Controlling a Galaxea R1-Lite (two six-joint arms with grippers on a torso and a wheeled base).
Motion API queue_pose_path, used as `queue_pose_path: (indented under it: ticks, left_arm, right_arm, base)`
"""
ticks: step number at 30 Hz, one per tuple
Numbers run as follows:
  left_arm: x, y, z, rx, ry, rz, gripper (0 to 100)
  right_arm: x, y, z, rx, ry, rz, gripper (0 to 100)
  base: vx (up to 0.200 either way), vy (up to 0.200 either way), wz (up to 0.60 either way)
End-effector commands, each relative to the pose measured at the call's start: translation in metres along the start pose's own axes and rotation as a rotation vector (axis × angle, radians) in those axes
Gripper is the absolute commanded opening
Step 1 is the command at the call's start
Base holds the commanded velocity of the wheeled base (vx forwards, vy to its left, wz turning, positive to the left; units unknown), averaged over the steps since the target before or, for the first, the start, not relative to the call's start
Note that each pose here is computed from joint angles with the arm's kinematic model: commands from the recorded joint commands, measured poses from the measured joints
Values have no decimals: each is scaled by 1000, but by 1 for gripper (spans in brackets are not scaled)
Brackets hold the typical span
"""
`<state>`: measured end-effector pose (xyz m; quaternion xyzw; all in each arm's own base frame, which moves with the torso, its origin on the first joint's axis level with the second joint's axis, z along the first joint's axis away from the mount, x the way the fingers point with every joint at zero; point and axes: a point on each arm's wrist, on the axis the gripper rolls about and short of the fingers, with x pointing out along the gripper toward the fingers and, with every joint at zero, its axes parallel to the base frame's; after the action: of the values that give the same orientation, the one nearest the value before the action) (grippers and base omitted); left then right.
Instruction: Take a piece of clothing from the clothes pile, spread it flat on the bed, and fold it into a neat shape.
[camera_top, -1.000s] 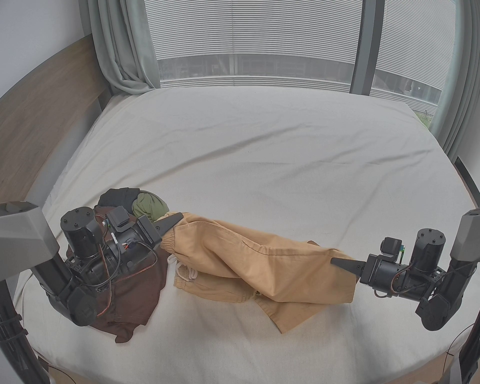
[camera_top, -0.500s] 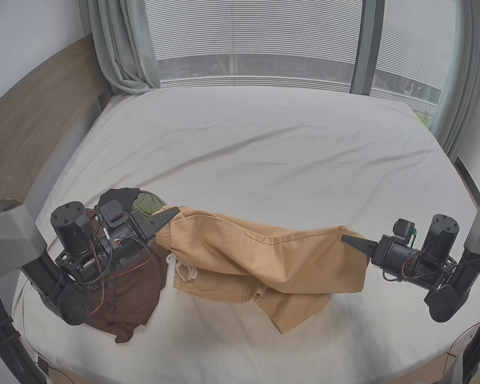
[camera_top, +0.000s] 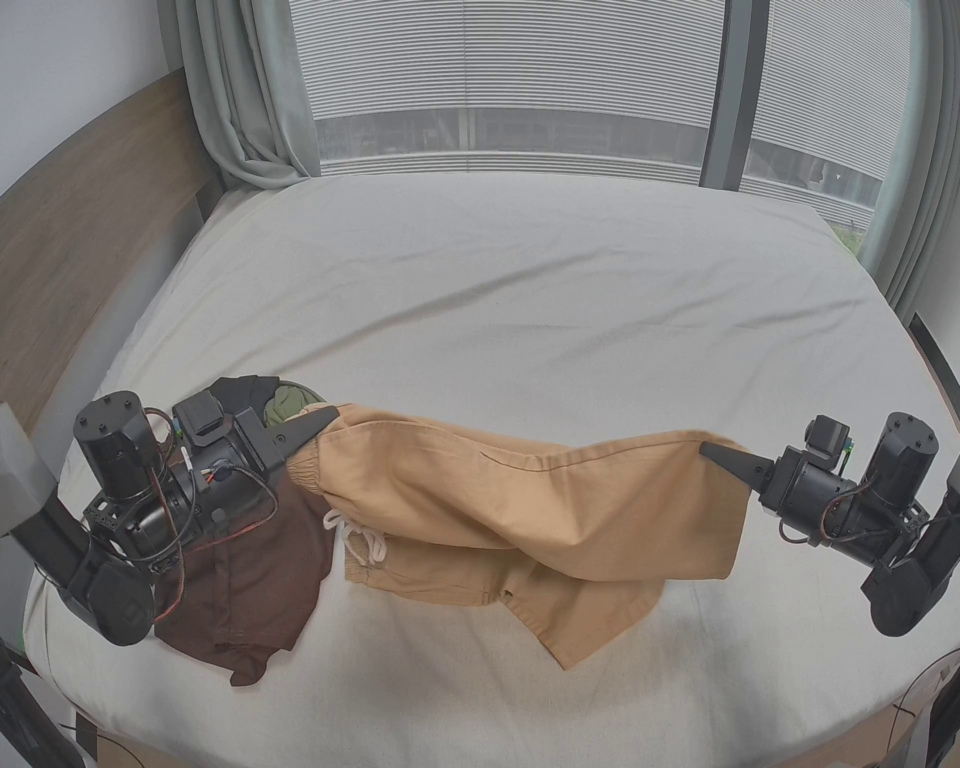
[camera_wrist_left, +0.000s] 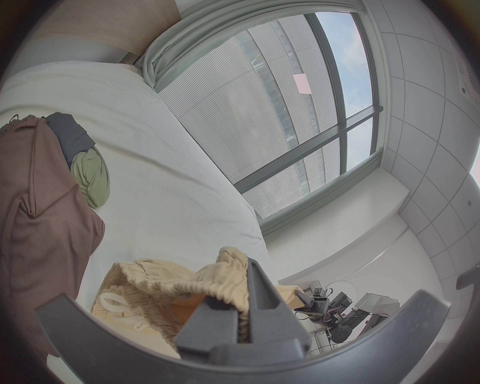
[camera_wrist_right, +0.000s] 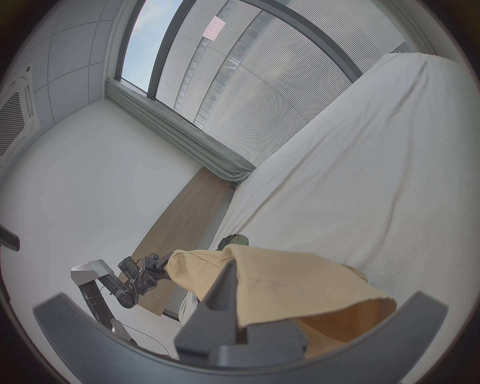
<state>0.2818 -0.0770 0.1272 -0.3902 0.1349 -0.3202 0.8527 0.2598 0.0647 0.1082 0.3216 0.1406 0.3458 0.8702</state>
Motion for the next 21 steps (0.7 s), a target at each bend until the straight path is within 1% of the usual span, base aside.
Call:
queue_pose_path:
  ticks: [1,9,21]
  left_arm:
    - [-6,-5,5,10,-14,-13,0]
    - [-6,-5,5,10,-15,-12,0]
    - [-9,-3,8,12,-26,-3,0]
  right_arm:
    - [0,2,4,-9,-14,6,0]
    - [-3,1,11,-20,-41,4,0]
    - [-4,-4,30,-31,-112,-4,0]
  base:
    - [0,0,0]
    - [0,0,0]
    - [0,0,0]
